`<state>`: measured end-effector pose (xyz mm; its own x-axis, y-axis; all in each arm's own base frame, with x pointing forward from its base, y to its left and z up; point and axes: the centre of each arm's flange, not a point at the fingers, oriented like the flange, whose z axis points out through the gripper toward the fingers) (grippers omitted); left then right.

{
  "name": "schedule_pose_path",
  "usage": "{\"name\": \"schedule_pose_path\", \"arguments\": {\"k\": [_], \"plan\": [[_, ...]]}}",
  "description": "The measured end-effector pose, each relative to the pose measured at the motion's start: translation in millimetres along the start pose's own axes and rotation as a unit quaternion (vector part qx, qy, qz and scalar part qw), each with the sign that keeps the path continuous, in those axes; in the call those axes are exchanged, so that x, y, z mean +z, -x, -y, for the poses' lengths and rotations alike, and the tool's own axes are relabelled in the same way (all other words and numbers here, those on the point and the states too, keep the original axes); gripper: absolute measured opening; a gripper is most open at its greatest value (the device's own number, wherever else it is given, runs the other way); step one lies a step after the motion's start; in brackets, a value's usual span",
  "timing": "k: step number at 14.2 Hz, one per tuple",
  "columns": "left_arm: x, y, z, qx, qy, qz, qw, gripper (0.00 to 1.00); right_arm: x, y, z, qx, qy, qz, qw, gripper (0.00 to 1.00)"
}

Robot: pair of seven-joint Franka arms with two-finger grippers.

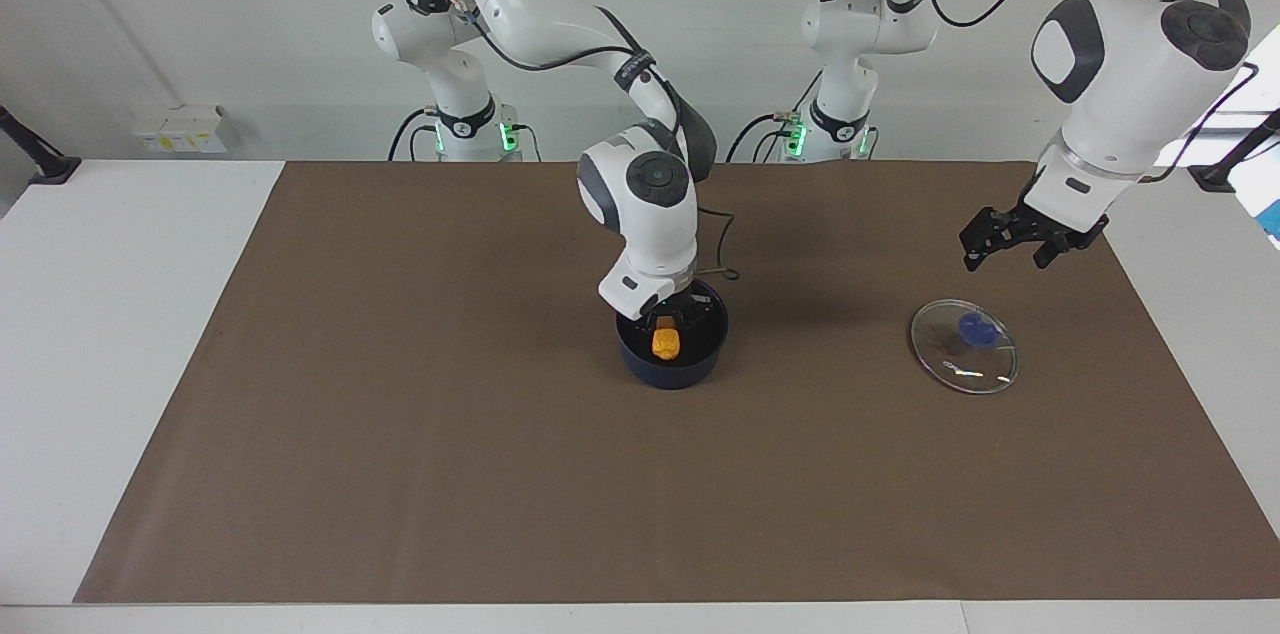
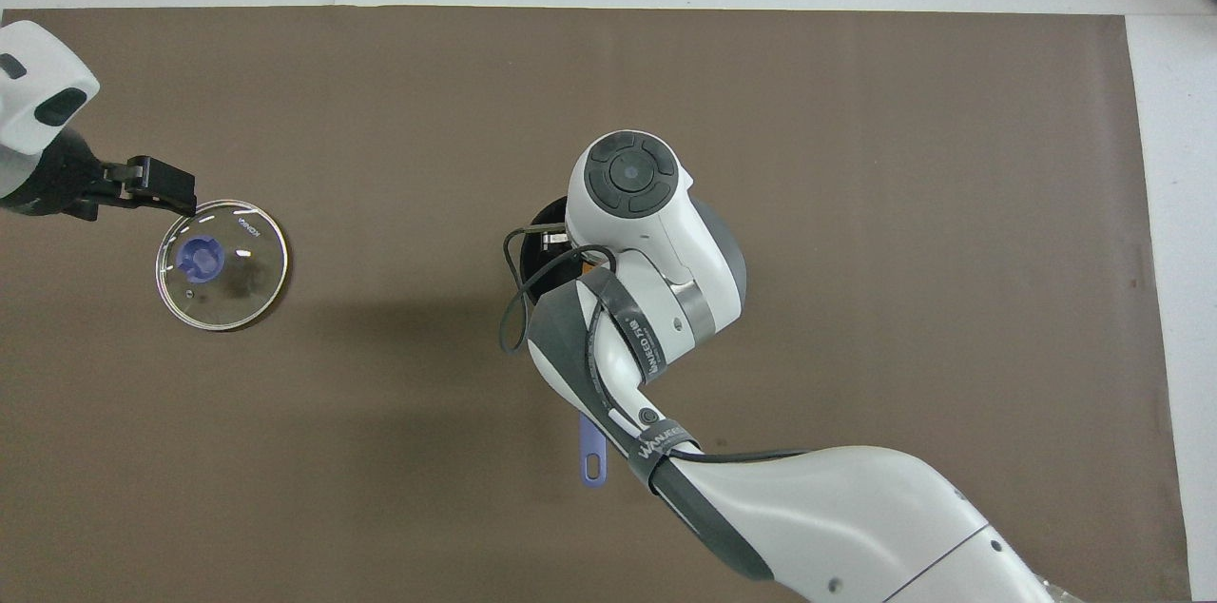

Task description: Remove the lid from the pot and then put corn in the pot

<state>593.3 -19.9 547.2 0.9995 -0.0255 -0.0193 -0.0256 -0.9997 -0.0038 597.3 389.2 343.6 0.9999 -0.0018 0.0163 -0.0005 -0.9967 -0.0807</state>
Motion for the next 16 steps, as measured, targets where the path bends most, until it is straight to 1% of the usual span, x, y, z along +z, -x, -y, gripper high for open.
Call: {"name": "schedule_pose_path", "arguments": {"k": [2, 4, 5, 6, 7, 9, 10, 11, 12, 14, 16], "plan": [[-11, 6, 1, 0.0, 0.0, 0.007, 1.0, 1.0, 2, 2, 3, -0.002, -0.01, 0.002, 1.0, 0.37], [-28, 13, 4, -0.003, 0.001, 0.014, 1.0, 1.0, 7, 4, 4, -0.006, -0.01, 0.005, 1.0, 0.37], [-36, 16, 7, -0.005, 0.001, 0.015, 1.0, 1.0, 8, 5, 4, -0.011, -0.01, 0.006, 1.0, 0.43], [-44, 18, 10, -0.005, 0.001, 0.014, 1.0, 1.0, 9, 5, 3, -0.014, -0.009, 0.007, 1.0, 0.52], [-49, 21, 14, -0.004, 0.001, 0.013, 1.0, 1.0, 10, 5, 3, -0.017, -0.009, 0.007, 1.0, 0.64], [-53, 23, 25, -0.003, 0.002, 0.012, 1.0, 1.0, 9, 4, 2, -0.019, -0.009, 0.006, 1.0, 0.84], [-53, 24, 29, -0.003, 0.002, 0.012, 1.0, 1.0, 5, 3, 0, -0.017, -0.008, 0.005, 1.0, 0.96], [-53, 24, 31, -0.004, 0.002, 0.012, 1.0, 1.0, -3, 1, -4, -0.015, -0.007, 0.006, 1.0, 1.0], [-52, 24, 31, -0.004, 0.002, 0.012, 1.0, 1.0, -17, 0, -9, -0.012, -0.005, 0.007, 1.0, 1.0], [-52, 25, 30, -0.003, 0.002, 0.016, 1.0, 1.0, -61, -3, -28, -0.001, -0.002, 0.006, 1.0, 1.0], [-52, 29, 27, 0.0, 0.003, 0.032, 0.999, 1.0, -115, -3, -60, 0.004, 0.005, 0.008, 1.0, 1.0]]}}
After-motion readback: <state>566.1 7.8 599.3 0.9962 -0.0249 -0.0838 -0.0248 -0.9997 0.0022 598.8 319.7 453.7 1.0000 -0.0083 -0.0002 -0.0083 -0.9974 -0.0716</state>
